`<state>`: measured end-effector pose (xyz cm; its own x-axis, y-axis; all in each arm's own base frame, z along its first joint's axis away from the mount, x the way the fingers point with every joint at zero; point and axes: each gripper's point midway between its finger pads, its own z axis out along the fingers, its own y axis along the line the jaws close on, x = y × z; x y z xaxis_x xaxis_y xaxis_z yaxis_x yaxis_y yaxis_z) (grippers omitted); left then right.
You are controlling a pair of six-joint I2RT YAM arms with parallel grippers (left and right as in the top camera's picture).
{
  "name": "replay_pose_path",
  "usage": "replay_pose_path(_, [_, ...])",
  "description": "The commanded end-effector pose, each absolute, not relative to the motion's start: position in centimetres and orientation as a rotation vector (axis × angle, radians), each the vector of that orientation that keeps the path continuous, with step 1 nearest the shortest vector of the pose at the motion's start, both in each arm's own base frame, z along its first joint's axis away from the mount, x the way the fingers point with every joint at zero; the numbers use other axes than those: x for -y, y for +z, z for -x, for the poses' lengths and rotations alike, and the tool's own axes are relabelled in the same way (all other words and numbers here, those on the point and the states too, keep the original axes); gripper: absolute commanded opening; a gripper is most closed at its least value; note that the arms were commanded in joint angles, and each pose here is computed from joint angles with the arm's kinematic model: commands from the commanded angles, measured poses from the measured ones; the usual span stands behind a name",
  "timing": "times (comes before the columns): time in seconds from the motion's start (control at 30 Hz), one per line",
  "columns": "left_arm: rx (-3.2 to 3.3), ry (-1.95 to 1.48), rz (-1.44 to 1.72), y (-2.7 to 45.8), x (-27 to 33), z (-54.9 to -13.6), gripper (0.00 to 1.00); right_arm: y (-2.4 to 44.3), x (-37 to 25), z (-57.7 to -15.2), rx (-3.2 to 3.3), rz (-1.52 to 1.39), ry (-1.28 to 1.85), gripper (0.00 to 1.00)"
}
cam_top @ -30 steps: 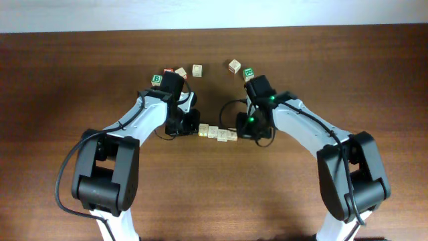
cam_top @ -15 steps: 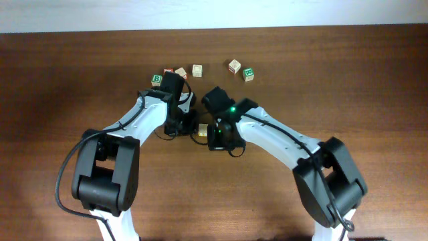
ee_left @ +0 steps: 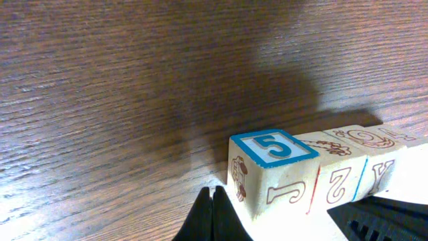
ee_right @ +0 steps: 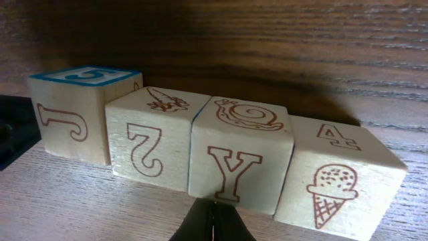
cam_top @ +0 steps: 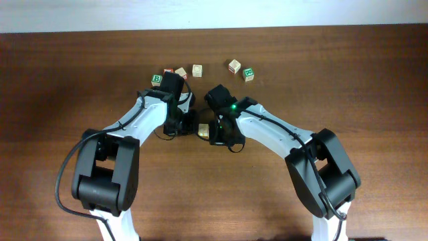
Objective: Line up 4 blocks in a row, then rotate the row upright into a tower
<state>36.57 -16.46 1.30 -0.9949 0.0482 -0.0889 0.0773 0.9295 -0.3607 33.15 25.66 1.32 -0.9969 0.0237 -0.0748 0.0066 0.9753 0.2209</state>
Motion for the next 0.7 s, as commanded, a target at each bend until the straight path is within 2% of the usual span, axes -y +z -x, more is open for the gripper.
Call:
replay_pose_path(0.0, [-3.022,-0.582,-0.096,1.0,16.7,-36.3,0.00,0.3,-24.9,-33.4,-3.052,-0.032,0.296,0.04])
replay_pose_path(0.07, [-3.022,-0.582,-0.095,1.0,16.7,-36.2,0.00,1.8,-25.8,-33.5,-3.047,0.039,0.365,0.04])
replay_pose_path(0.17, [-3.024,-0.581,-0.095,1.0,16.7,-36.2,0.00,7.2,-24.0,-35.7,-3.012,-0.019,0.397,0.04])
replay_pose_path(0.23, [-3.020,-0.582,-0.096,1.0,16.7,-36.3,0.00,6.7,-22.3,-35.7,-3.043,-0.077,0.369,0.04])
replay_pose_path(0.4, [-3.013,-0.583,-0.098,1.0,16.8,-36.4,0.00,2.8,-20.8,-31.7,-3.180,-0.107,0.334,0.04])
replay_pose_path(0.67, [-3.013,-0.583,-0.098,1.0,16.8,-36.4,0.00,1.6,-22.0,-31.3,-3.182,-0.046,0.315,0.04])
